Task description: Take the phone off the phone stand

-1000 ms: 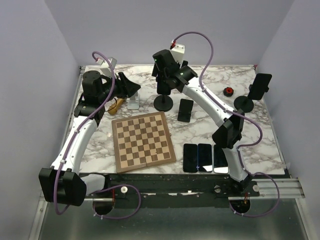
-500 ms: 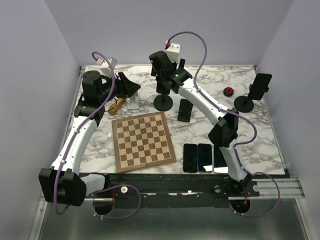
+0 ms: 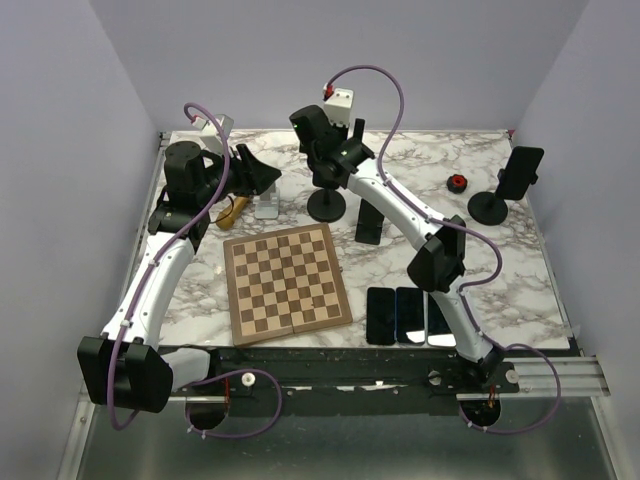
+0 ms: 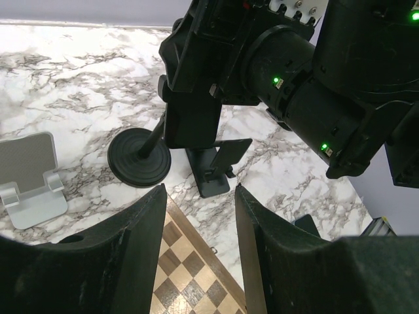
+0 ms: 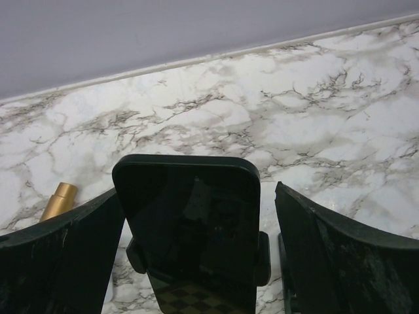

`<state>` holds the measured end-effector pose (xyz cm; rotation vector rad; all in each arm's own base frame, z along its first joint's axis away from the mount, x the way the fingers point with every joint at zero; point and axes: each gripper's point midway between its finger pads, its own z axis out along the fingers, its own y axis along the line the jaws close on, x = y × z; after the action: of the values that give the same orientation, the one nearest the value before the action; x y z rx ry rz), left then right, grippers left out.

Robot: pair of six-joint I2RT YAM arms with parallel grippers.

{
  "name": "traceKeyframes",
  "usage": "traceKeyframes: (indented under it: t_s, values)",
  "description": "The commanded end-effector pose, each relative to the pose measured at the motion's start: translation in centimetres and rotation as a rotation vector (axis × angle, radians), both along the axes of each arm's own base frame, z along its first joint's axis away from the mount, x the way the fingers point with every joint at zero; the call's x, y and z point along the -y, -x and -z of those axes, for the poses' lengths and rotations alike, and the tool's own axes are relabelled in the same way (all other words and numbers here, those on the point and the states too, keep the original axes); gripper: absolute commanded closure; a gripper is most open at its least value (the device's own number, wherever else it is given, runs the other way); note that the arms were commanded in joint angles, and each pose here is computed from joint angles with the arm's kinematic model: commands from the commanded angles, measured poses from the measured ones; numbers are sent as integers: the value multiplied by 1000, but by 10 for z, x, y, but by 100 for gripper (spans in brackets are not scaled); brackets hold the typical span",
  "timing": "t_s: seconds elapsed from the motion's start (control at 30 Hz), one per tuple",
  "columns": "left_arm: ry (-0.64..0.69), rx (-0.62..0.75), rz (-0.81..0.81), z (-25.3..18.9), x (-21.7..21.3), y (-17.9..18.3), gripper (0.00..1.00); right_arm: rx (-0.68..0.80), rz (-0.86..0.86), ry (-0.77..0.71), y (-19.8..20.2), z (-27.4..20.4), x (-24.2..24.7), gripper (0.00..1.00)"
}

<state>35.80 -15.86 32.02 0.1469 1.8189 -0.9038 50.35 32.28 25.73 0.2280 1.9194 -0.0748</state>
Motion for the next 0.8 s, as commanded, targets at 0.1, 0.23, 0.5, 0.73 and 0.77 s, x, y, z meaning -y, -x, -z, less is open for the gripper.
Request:
traceKeyframes:
  t_s: [0.1,0.23,0.5,0.73,0.77]
  values:
    - [2,-6,-3,2,-1,1,46,9,55,49,2,4,4,4]
    - [1,-8,-3,3,-1,0,46,11,41,49,0,4,2,9]
    - [-1,-15,-4,6,-1,-1,46,-1,23,34,-1,10,-4,4]
    - [1,-18,-1,6,-1,-1,46,8,0,44,-5,10,-9,7]
    - [0,-18,-2,6,-1,-1,46,9,0,47,-6,10,-9,9]
